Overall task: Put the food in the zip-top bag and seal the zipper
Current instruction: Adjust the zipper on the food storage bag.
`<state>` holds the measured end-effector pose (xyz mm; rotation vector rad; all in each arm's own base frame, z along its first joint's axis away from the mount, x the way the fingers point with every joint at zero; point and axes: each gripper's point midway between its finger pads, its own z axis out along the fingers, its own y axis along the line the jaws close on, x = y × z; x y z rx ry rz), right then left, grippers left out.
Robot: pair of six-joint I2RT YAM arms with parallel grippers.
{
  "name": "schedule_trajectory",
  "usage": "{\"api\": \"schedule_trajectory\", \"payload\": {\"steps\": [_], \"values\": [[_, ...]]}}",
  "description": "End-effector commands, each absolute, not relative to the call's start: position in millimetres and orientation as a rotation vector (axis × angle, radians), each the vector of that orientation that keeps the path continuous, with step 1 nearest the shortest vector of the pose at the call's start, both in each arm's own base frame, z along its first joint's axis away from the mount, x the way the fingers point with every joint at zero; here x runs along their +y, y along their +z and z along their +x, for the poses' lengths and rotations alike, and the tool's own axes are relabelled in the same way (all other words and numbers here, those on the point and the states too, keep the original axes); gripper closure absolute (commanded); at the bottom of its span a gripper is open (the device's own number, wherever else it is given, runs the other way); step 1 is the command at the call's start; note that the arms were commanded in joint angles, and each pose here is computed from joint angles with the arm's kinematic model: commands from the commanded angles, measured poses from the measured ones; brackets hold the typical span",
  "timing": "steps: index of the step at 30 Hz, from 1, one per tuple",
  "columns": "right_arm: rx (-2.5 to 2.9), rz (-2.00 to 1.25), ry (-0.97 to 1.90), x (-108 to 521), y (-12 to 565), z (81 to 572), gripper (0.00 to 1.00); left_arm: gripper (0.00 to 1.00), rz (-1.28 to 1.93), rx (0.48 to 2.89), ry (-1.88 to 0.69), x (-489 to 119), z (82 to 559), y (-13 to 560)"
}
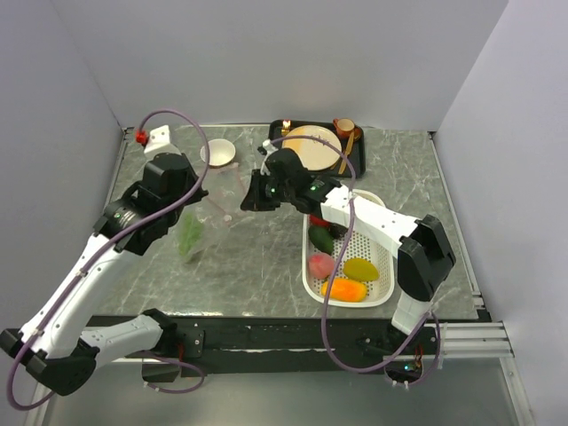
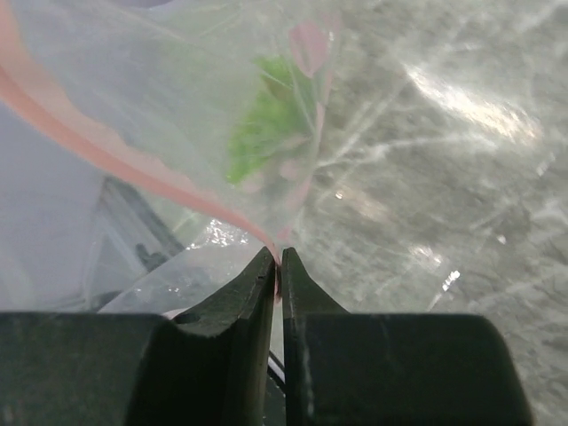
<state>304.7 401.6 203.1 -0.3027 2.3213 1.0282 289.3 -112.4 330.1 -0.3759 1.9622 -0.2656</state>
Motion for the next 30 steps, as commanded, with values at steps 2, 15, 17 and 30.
{"api": "schedule_trajectory", "payload": {"steps": [2, 15, 17, 30], "values": [[2.361, -0.154, 0.855, 366.3, 184.6, 305.0, 0.80, 0.99, -0.307, 2.041, -0.343, -142.4, 302.7, 293.0], [2.278, 0.162, 0.488, 232.3, 180.0, 299.5, 0.20, 0.99, -0.174, 2.200, -0.524, -197.2, 311.0, 229.7], [2.298, 0.193, 0.455, 217.2, 170.9, 290.4, 0.18, 0.99, -0.163, 2.218, -0.540, -201.6, 310.6, 223.0], [2.570, 0.227, 0.398, 187.2, 105.1, 221.8, 0.10, 0.99, -0.077, 2.231, -0.556, -211.4, 301.2, 209.4]]}}
